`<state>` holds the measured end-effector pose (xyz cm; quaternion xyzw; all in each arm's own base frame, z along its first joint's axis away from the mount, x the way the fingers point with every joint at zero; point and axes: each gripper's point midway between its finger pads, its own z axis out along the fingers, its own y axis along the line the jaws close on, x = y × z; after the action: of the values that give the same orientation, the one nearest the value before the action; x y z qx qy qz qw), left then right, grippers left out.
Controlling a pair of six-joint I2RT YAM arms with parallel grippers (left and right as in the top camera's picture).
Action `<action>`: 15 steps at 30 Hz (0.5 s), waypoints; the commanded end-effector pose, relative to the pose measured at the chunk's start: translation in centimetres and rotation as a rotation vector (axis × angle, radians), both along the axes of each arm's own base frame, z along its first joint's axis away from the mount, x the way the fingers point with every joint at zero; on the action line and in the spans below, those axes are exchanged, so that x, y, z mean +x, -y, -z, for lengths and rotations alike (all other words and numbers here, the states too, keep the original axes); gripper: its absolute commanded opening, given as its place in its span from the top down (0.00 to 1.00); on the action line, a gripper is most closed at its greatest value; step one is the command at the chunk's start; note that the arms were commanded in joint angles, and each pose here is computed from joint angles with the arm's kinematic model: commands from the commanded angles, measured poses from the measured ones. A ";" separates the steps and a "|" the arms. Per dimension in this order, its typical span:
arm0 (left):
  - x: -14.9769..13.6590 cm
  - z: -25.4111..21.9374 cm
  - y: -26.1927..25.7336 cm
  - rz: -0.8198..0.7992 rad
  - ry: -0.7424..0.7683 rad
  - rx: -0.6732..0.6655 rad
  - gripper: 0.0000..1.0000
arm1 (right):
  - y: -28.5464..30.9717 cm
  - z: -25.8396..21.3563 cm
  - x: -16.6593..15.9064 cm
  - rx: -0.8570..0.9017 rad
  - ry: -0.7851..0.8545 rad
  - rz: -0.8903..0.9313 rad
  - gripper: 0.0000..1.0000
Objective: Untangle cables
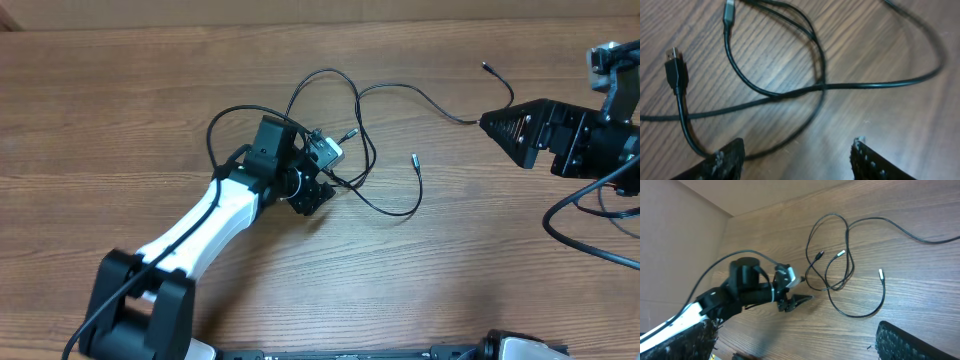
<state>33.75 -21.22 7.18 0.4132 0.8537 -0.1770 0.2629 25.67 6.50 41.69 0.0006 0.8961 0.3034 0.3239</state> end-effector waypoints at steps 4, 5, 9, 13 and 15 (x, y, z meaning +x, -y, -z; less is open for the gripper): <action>1.2 3.7 -0.3 0.022 0.017 0.082 0.50 | -0.1 -0.3 -0.2 -0.013 0.026 -0.011 0.00; 1.3 3.8 -0.3 0.022 0.018 0.081 0.48 | -0.1 -0.3 -0.2 -0.017 0.028 -0.012 0.00; 1.8 4.2 0.0 0.037 0.038 0.080 0.41 | 0.0 -0.3 0.0 -0.028 0.041 -0.017 0.00; 2.1 4.4 0.1 0.037 0.049 0.076 0.59 | 0.0 -0.4 0.1 -0.030 0.048 -0.017 0.00; 2.1 4.3 0.2 0.039 0.051 0.072 0.62 | 0.0 -0.4 0.1 -0.030 0.048 -0.017 0.00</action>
<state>36.05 -21.22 3.51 0.4341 0.8474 -0.1422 0.2708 25.99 6.47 41.93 -0.0105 0.8938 0.2982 0.3349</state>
